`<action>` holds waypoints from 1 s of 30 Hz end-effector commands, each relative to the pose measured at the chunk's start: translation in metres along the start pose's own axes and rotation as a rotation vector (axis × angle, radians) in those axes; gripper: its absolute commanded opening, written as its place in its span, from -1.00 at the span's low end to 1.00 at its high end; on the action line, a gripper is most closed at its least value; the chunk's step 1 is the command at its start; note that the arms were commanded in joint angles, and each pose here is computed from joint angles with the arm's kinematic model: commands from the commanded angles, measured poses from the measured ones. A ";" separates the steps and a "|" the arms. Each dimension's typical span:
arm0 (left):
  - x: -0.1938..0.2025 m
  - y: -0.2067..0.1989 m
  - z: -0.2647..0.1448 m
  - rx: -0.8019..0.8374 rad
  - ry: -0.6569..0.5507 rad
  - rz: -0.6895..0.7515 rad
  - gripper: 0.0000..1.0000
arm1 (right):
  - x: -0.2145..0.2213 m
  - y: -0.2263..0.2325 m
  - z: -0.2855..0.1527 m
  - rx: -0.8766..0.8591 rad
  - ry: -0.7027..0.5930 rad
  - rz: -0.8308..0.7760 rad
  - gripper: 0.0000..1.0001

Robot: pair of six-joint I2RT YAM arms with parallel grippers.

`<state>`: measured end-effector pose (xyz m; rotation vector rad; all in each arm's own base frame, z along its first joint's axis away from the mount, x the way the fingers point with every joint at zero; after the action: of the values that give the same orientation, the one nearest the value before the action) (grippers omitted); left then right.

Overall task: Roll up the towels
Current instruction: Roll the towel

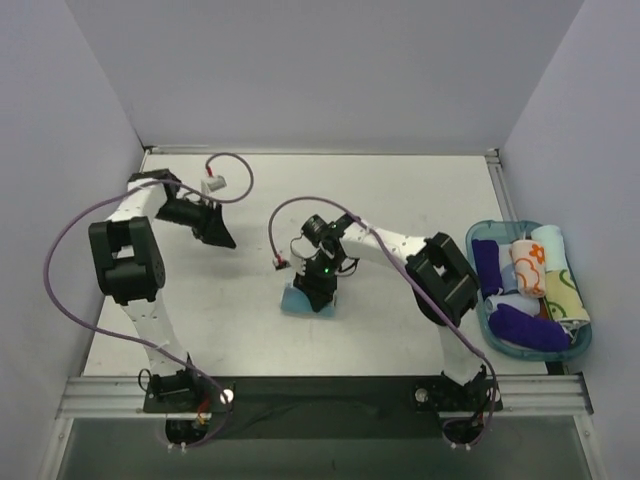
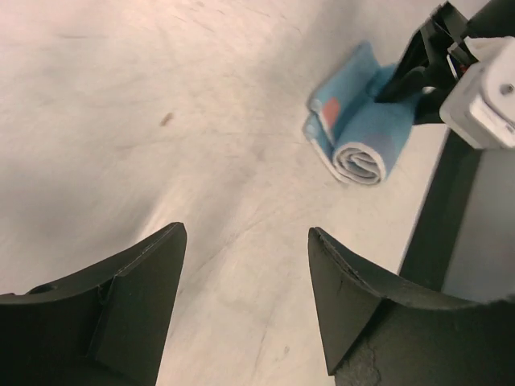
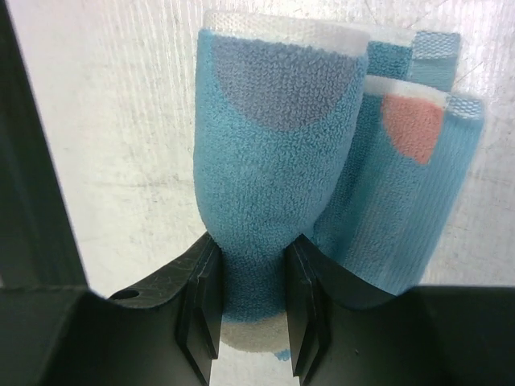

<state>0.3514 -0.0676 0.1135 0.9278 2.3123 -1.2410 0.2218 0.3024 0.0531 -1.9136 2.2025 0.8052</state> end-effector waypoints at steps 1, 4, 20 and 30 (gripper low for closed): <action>-0.026 -0.011 -0.051 -0.228 -0.151 0.196 0.44 | 0.030 0.018 0.006 -0.245 0.085 0.212 -1.00; -0.019 -0.028 -0.065 -0.362 -0.176 0.321 0.40 | 0.026 0.008 0.007 -0.371 0.064 0.346 -1.00; 0.044 -0.156 0.081 -0.452 0.009 1.432 0.75 | 0.021 -0.016 0.023 -0.573 0.058 0.517 -0.98; 0.031 -0.154 0.143 -0.401 0.050 1.535 0.76 | 0.024 -0.015 0.025 -0.562 0.080 0.507 -0.96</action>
<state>0.1950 -0.2119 0.0791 1.9945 1.1606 -0.1777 0.2308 0.3018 0.0401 -1.4291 2.7197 1.7426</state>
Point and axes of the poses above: each gripper's point midway between its finger pads, its own z axis out along the fingers, its own y axis along the line the jaws close on, x = y × z, the point moved 3 cm from there along -z, back along the fingers, and after that the axes turned 3 degrees about z, right-handed, at the moved point
